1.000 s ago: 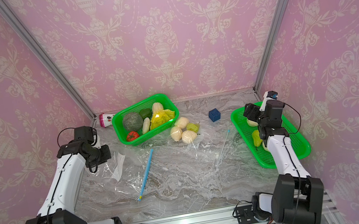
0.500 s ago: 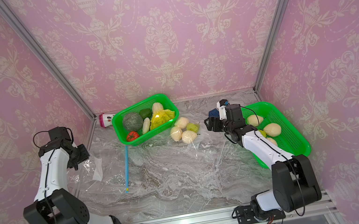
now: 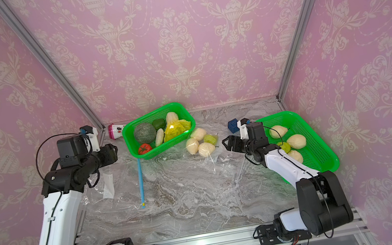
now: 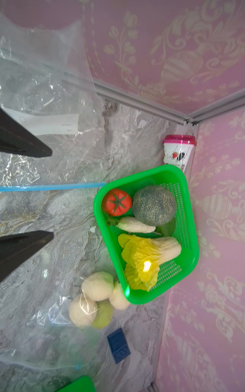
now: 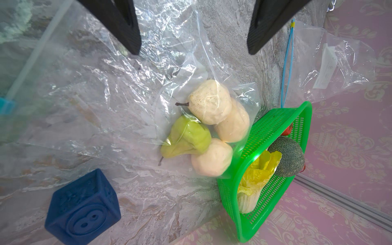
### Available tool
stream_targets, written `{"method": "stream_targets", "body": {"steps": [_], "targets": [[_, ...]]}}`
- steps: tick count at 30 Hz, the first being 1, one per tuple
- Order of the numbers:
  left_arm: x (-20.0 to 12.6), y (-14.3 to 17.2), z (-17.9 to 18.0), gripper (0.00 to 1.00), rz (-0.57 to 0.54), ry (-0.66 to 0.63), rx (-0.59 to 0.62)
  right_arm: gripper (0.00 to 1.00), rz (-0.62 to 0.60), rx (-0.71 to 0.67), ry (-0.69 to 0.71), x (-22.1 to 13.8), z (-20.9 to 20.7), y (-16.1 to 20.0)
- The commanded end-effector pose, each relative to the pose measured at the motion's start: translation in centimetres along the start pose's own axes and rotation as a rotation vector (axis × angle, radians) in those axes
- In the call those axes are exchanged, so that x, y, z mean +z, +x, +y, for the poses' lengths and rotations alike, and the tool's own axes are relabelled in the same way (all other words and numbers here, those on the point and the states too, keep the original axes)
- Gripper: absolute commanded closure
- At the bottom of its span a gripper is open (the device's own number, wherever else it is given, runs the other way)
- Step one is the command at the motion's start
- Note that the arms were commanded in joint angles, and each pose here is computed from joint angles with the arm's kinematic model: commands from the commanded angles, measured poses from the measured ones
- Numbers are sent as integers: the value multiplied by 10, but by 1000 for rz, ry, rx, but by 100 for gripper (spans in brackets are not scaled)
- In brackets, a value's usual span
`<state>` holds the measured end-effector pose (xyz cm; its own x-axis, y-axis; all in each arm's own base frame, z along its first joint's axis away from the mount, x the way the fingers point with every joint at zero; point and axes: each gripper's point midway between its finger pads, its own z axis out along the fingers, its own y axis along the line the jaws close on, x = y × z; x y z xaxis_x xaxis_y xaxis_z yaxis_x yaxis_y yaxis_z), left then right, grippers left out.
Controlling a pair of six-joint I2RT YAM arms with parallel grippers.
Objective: Open the zip-top bag and take out the pear
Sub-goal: Place the pear in the basket, then move the zipper food storage bag to the center of the board.
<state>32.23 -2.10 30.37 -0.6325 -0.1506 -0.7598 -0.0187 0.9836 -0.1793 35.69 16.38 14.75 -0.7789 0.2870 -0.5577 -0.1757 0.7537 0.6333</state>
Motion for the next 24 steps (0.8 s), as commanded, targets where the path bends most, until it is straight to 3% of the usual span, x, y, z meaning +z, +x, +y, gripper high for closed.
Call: {"method": "stream_targets", "body": {"steps": [1,8,11,15,24], "targets": [[31,30,-55,43,91,185,24,19,-14,51,-78,-6,14,2],[88,85,-133,43,269,304,213,19,5,74,-79,-6,9,14],[113,102,-157,48,304,326,258,19,11,74,-78,-6,6,19],[146,120,-171,57,359,317,283,19,22,81,-77,-5,2,27],[199,148,-182,54,426,322,316,19,52,92,-87,2,-5,41]]}}
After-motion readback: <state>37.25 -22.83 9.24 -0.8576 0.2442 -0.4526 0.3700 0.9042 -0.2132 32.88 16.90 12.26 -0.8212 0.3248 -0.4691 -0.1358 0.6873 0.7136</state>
